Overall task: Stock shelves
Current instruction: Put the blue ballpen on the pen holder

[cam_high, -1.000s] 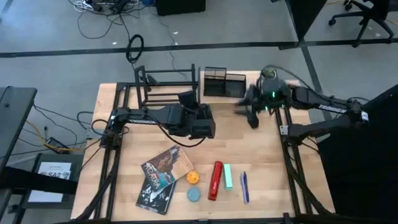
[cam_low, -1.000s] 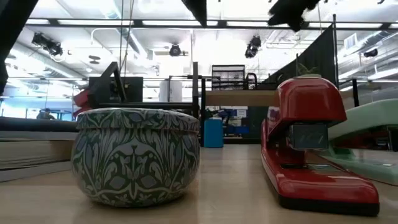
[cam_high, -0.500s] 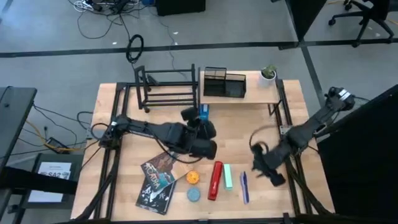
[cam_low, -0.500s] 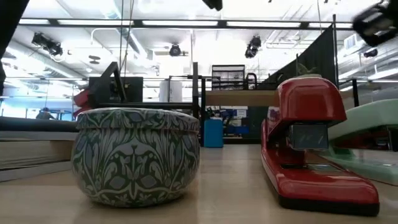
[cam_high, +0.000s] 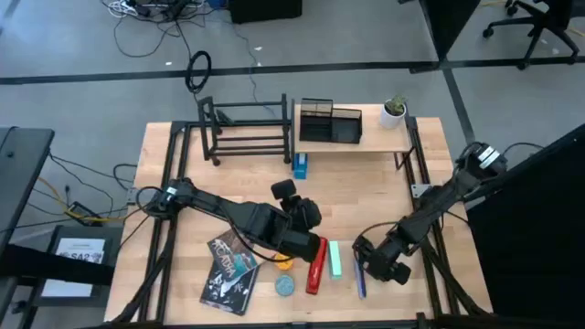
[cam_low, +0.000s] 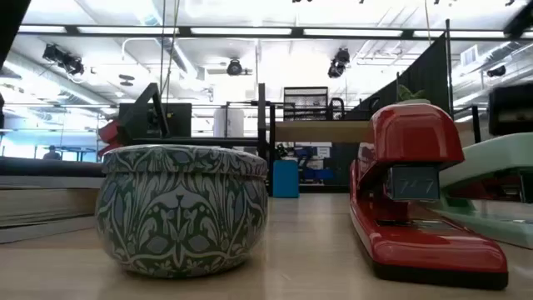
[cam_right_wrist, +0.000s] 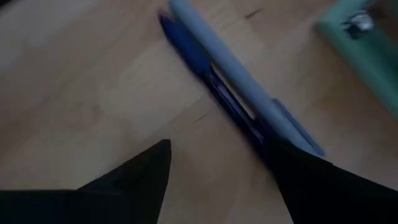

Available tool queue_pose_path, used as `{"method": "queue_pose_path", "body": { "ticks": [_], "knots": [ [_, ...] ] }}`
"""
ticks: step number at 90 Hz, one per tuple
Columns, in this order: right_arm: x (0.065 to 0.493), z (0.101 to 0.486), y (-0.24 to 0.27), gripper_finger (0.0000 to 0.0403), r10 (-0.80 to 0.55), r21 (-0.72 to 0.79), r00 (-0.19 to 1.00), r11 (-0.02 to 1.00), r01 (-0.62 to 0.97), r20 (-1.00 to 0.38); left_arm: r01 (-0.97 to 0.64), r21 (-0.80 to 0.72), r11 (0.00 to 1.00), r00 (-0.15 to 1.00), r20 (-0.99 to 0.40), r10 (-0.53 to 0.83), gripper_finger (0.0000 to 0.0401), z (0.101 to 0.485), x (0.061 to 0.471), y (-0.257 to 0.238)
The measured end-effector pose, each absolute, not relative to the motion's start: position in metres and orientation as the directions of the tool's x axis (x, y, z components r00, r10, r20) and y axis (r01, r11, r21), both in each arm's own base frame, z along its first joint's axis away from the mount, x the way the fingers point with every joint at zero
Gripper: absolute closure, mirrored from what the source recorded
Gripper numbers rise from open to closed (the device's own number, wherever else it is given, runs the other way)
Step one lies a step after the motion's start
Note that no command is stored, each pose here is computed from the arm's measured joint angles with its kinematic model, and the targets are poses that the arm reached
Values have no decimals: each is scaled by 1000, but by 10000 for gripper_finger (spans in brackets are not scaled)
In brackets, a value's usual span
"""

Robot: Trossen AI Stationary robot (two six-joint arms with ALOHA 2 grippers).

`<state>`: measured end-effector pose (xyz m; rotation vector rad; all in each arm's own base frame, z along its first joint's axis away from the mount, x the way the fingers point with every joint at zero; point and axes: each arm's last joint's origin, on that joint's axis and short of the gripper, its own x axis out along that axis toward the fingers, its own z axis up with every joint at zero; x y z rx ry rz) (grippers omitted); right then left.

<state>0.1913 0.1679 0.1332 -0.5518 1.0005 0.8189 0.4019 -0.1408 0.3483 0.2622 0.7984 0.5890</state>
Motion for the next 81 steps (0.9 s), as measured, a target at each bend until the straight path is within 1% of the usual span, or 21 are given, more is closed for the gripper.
{"method": "queue_pose_path", "body": {
  "ticks": [15, 34, 41, 48, 56, 64, 68, 81],
  "knots": [
    [195, 123, 171, 176, 347, -14, 267, 586, -810, -899, -385, 435, 814, 546, -603, 581, 295, 343, 405, -144],
    [196, 120, 164, 212, 333, 68, 243, 703, -708, -911, -381, 434, 816, 548, -605, 577, 295, 342, 405, -145],
    [194, 117, 162, 237, 331, 99, 237, 745, -660, -913, -379, 436, 816, 548, -605, 578, 295, 342, 405, -145],
    [192, 114, 159, 271, 325, 122, 240, 788, -603, -915, -378, 437, 816, 548, -605, 578, 295, 342, 405, -145],
    [189, 112, 158, 323, 329, 167, 232, 835, -523, -915, -381, 439, 814, 548, -602, 581, 295, 342, 405, -145],
    [188, 113, 160, 380, 335, 191, 235, 857, -478, -912, -386, 448, 807, 547, -593, 591, 295, 343, 405, -145],
    [188, 116, 160, 390, 330, 188, 248, 866, -463, -911, -387, 452, 804, 547, -589, 595, 295, 343, 405, -145],
    [189, 132, 154, 397, 265, 140, 322, 921, -362, -909, -389, 455, 801, 548, -585, 598, 295, 343, 405, -144]
  ]
}}
